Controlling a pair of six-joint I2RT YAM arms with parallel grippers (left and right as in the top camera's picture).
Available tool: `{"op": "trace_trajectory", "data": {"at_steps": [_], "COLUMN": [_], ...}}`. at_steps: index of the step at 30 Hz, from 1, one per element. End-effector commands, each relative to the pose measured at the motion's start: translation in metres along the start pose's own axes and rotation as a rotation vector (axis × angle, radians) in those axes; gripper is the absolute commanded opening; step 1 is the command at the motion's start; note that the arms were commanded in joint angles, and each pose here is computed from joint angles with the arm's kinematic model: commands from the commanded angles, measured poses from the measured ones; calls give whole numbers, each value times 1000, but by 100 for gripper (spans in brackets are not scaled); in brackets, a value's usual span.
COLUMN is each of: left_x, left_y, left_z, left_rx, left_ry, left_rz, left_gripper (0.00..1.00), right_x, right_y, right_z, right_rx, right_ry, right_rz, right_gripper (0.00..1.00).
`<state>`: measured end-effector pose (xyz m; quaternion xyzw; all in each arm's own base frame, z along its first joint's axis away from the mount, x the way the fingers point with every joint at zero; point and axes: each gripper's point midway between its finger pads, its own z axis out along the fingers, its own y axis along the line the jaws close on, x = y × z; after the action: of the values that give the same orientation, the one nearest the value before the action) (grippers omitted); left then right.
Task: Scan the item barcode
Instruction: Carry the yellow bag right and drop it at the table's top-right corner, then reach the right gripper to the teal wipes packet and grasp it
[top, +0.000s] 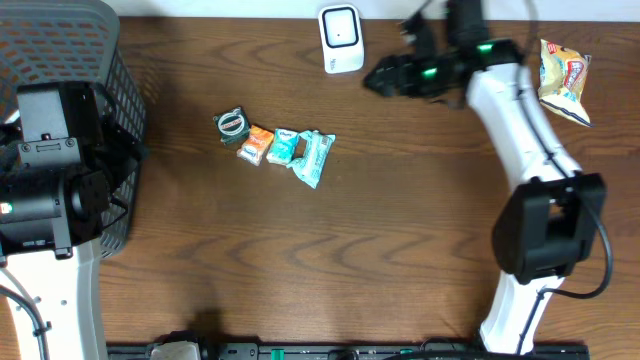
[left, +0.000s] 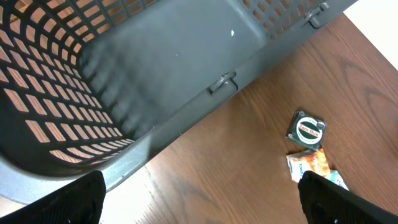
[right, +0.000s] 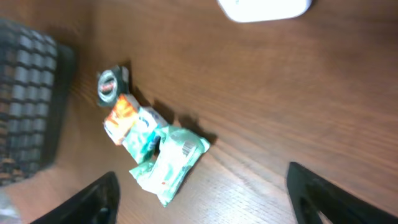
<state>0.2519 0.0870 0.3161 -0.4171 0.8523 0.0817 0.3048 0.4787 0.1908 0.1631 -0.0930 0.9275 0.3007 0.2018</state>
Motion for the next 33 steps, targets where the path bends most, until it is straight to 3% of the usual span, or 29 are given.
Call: {"op": "trace_trajectory", "data": {"at_steps": [1, 7, 11, 13, 16, 25, 29, 33], "left_x": [0, 0, 0, 0, 0, 0, 0, 0], "left_y": [3, 3, 3, 3, 3, 3, 3, 3], "left_z": [2, 2, 2, 2, 2, 2, 2, 2], "left_rx": [-16, -16, -16, -16, -16, -16, -16, -16], "left_ry": [0, 0, 0, 0, 0, 0, 0, 0], "left_rz": [-16, -16, -16, -17, -17, -17, -17, -16], "left_gripper": [98, 98, 98, 97, 97, 98, 98, 98], "right_x": [10, 51, 84, 98, 117, 139, 133, 121], "right_y": [13, 50, 63, 69, 74, 47, 43, 60], "right_z": [17, 52, 74, 88, 107, 109, 114, 124], "right_rx": [179, 373, 393, 384, 397, 635, 611, 493], "right_ry": [2, 18, 56, 66, 53, -36, -69, -96], "right_rz": [2, 70, 91, 65, 9, -82, -57, -31], "right_gripper": [75, 54, 50, 53, 71, 65, 65, 74]}}
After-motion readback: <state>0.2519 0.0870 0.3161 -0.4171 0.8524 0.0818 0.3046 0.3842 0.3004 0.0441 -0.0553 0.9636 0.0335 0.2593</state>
